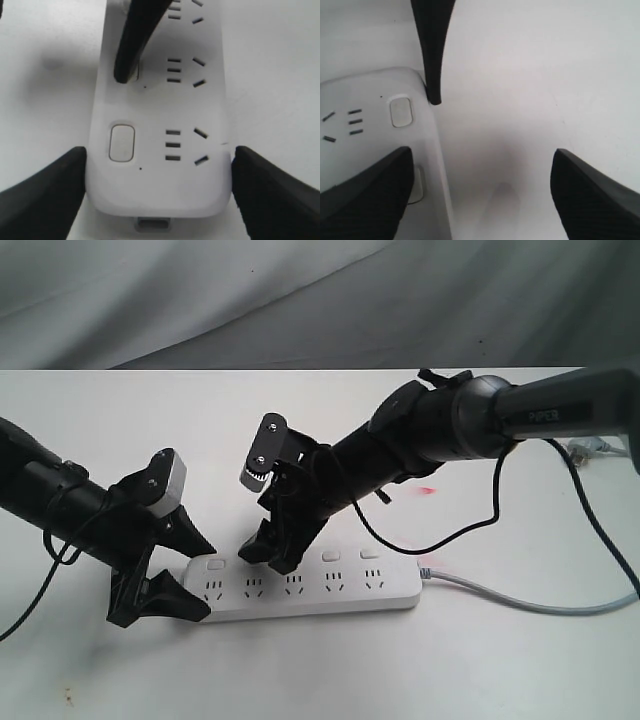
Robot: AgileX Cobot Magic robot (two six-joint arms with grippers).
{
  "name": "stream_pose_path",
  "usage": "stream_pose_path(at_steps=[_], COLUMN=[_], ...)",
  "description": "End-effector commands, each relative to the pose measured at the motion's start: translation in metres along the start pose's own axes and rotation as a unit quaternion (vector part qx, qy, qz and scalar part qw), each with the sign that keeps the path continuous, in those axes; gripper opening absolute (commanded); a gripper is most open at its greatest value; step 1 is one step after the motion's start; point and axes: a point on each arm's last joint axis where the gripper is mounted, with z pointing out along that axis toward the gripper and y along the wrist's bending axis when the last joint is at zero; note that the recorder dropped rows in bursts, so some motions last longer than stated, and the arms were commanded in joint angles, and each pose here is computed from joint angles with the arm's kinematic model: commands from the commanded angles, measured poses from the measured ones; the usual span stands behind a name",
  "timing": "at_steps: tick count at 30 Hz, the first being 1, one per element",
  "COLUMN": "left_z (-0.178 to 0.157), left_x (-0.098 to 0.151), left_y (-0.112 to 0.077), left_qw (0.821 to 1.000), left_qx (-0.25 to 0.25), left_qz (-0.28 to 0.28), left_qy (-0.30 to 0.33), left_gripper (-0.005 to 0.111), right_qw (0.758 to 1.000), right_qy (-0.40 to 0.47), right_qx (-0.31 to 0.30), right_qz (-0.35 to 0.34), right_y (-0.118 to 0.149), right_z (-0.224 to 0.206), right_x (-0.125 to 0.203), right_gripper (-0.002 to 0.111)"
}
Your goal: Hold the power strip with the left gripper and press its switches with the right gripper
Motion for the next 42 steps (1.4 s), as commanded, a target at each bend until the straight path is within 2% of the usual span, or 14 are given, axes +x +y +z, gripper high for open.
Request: stream_pose_path(at_steps=[1,9,23,31,38,42], left_z=[0.002,0.002,0.002,0.002,0.002,0.002], left_x=[0.002,0.002,0.002,0.002,0.002,0.002], left_y=[-0.001,-0.001,-0.001,-0.001,-0.001,-0.001], left_qw=[1.000,1.000,1.000,1.000,1.000,1.000], left_qx=[0.002,0.002,0.002,0.002,0.002,0.002], left_qz=[0.013,0.013,0.013,0.013,0.013,0.013], left_qy=[0.013,0.013,0.013,0.013,0.013,0.013], left_gripper=[0.047,0.047,0.047,0.047,0.047,0.047], right_qw=[0.999,0.998,0.998,0.998,0.998,0.999], right_qy=[0.041,0.055,0.055,0.059,0.060,0.036], right_qx=[0.005,-0.003,0.001,0.011,0.013,0.029], right_qz=[-0.027,-0.018,-0.011,-0.031,-0.019,-0.020], right_y=[0.000,0.000,0.000,0.007,0.007,0.006], right_z=[0.003,0.015,0.015,0.022,0.022,0.005], right_x=[0.011,0.023,0.022,0.015,0.016,-0.002], right_gripper=[0.070,0.070,0.070,0.070,0.070,0.070])
